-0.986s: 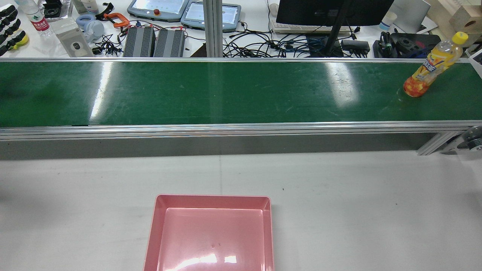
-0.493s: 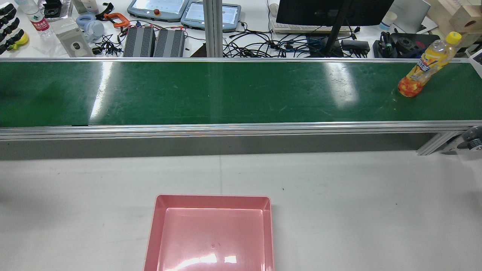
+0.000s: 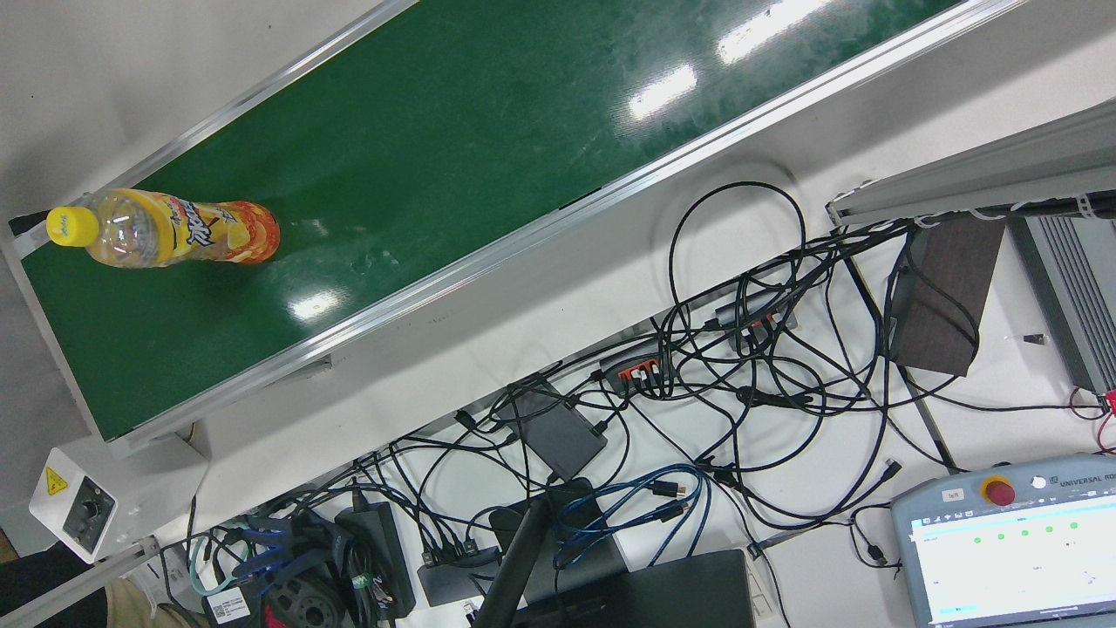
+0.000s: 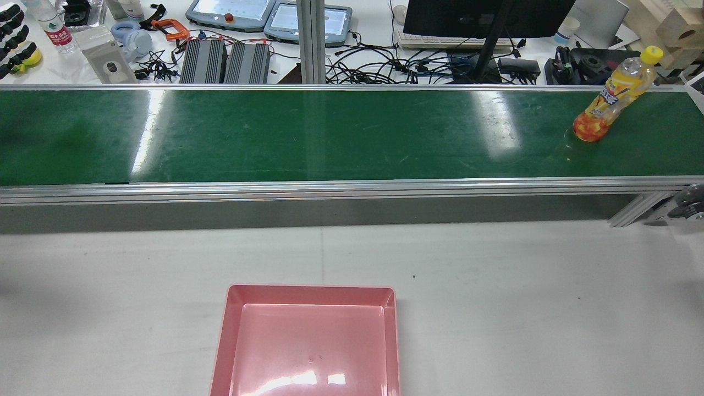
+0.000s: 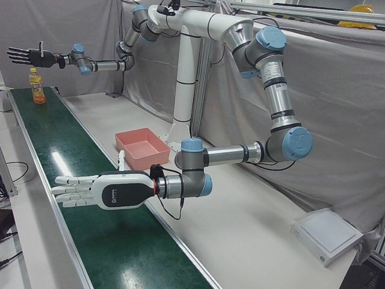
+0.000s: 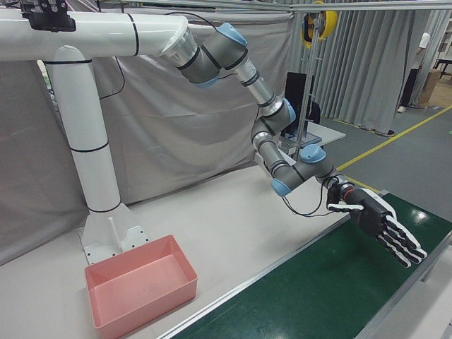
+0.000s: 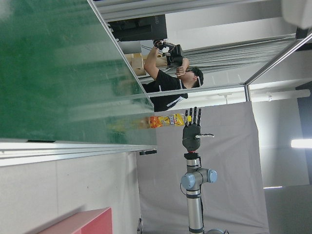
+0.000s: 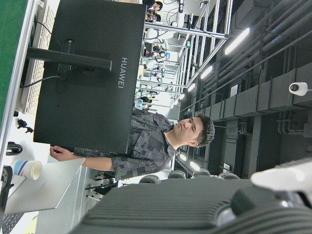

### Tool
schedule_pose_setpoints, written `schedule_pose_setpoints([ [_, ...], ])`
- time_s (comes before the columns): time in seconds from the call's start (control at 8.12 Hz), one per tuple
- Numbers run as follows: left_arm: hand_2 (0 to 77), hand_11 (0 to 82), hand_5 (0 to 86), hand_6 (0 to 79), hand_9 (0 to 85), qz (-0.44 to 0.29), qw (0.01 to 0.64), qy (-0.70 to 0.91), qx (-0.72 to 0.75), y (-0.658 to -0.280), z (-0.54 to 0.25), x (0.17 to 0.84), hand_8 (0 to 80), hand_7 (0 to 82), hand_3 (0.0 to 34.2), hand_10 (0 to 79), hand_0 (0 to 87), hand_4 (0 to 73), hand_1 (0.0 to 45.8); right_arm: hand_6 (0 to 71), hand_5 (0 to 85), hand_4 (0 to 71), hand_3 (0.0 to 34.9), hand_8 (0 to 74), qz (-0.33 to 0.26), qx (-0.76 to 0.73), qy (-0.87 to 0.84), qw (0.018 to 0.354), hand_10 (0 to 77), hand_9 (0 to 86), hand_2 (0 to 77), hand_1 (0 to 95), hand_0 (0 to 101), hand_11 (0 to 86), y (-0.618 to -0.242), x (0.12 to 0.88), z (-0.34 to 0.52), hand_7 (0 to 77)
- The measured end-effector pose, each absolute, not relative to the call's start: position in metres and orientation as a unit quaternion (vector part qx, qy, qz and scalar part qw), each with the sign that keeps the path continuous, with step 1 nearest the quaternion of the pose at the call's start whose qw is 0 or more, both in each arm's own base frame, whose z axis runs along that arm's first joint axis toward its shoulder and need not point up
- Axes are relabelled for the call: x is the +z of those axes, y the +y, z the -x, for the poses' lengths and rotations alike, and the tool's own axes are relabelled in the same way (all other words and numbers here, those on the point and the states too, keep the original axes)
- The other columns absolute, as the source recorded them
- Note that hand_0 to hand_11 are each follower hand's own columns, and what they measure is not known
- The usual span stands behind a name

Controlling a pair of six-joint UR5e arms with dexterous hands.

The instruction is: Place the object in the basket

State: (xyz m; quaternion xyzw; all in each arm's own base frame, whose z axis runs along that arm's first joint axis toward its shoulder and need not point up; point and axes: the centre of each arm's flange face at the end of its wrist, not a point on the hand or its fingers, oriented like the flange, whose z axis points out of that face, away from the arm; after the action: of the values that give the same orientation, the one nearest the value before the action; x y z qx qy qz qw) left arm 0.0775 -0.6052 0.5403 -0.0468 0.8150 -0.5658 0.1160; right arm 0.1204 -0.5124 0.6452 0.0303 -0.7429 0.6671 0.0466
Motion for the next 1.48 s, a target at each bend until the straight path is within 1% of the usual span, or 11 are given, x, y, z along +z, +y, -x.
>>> schedule_pose_setpoints([
  [0.25,0.0,4.9,9.8,0.0,0.5,0.047,0.115,0.816,-0.565,-0.6046,-0.0772,0.541,0.5,0.5,0.0,1.6,58.0,1.1,8.2,0.0,0.0,0.0,0.0,0.0,-0.031,0.666,-0.743,0.047,0.0,0.0,0.5,0.0,0,0.0,-0.5126,0.6441,-0.1209,0.5],
  [1.23,0.0,4.4,9.8,0.0,0.5,0.047,0.115,0.816,-0.564,-0.6048,-0.0776,0.5409,0.5,0.5,0.0,1.6,58.0,1.1,8.2,0.0,0.0,0.0,0.0,0.0,-0.031,0.668,-0.742,0.046,0.0,0.0,0.5,0.0,0,0.0,-0.5125,0.6463,-0.1212,0.5],
  [1.48,0.0,5.5,10.4,0.0,0.5,0.048,0.114,0.816,-0.565,-0.6047,-0.0773,0.5411,0.5,0.5,0.0,1.6,58.1,1.1,8.2,0.0,0.0,0.0,0.0,0.0,-0.031,0.668,-0.742,0.046,0.0,0.0,0.5,0.0,0,0.0,-0.5127,0.6458,-0.1212,0.5],
])
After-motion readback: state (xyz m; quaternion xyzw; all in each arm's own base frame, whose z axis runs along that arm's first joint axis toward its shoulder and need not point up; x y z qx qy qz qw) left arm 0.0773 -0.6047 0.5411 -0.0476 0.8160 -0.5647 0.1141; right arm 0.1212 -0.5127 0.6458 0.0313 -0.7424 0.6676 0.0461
